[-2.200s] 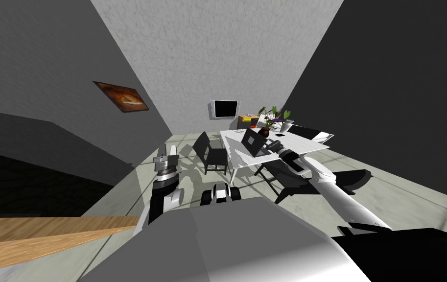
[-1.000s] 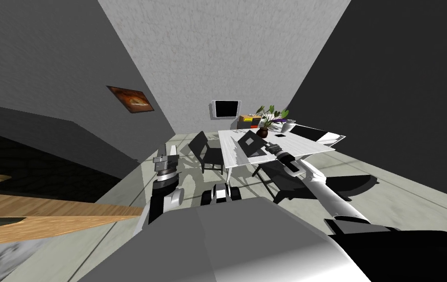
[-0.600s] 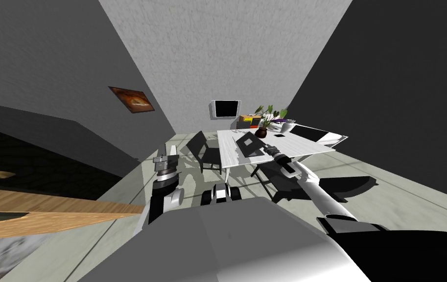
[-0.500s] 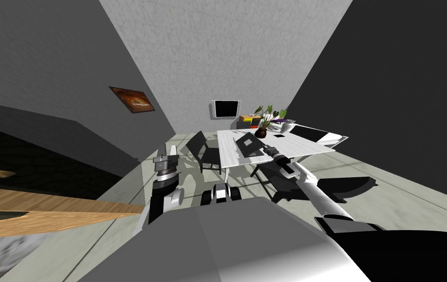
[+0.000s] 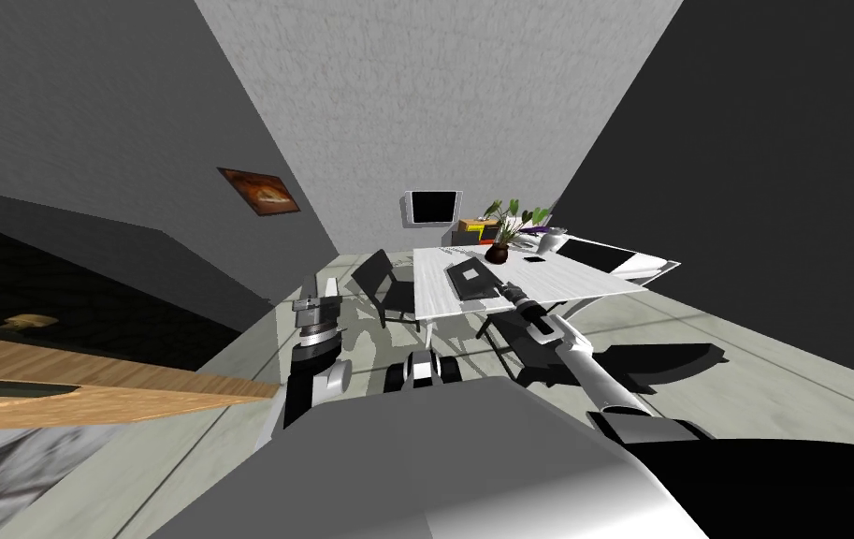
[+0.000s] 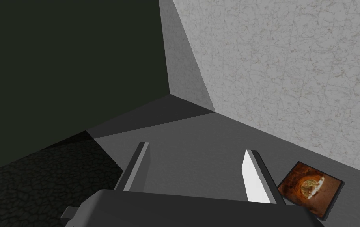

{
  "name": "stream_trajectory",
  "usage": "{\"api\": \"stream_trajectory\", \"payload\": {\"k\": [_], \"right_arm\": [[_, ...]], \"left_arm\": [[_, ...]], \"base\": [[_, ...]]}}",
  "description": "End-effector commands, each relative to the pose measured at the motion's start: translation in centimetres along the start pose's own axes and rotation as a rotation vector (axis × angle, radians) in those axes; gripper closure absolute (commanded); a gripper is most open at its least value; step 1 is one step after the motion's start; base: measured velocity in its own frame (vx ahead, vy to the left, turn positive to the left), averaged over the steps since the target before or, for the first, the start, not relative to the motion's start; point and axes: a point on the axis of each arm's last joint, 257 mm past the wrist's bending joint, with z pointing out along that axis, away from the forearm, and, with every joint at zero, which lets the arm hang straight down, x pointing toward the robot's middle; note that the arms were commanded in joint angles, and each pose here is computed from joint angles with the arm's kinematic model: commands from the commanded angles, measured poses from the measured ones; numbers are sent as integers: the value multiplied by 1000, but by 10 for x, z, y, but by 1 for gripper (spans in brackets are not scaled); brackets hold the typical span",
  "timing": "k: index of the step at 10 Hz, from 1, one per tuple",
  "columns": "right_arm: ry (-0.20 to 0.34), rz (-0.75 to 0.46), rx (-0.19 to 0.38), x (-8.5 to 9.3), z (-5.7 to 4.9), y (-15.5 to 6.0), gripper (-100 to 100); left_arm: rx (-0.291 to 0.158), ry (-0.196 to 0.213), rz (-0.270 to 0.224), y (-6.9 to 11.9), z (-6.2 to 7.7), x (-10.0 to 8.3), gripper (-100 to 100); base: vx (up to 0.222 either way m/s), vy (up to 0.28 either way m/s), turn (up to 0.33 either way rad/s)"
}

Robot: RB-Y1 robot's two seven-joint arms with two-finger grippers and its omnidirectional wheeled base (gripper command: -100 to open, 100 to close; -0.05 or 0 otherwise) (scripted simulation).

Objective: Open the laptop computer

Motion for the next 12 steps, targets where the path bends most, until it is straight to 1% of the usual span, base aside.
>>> {"api": "stream_trajectory", "payload": {"k": [1, 5, 6, 7, 12], "right_arm": [[-3, -7, 10, -26, 3, -14, -100], [-5, -10, 21, -52, 6, -26, -100], [-5, -12, 19, -49, 6, -25, -100], [-5, -9, 20, -50, 6, -25, 0], [-5, -10, 20, -50, 6, -25, 0]], "left_arm": [[0, 0, 0, 0, 0, 0, 0], [0, 0, 0, 0, 0, 0, 0], [0, 0, 0, 0, 0, 0, 0], [0, 0, 0, 0, 0, 0, 0], [0, 0, 0, 0, 0, 0, 0]], "base": [[-19, 61, 44], [-27, 44, 23], [-12, 11, 2], [0, 0, 0], [0, 0, 0]]}}
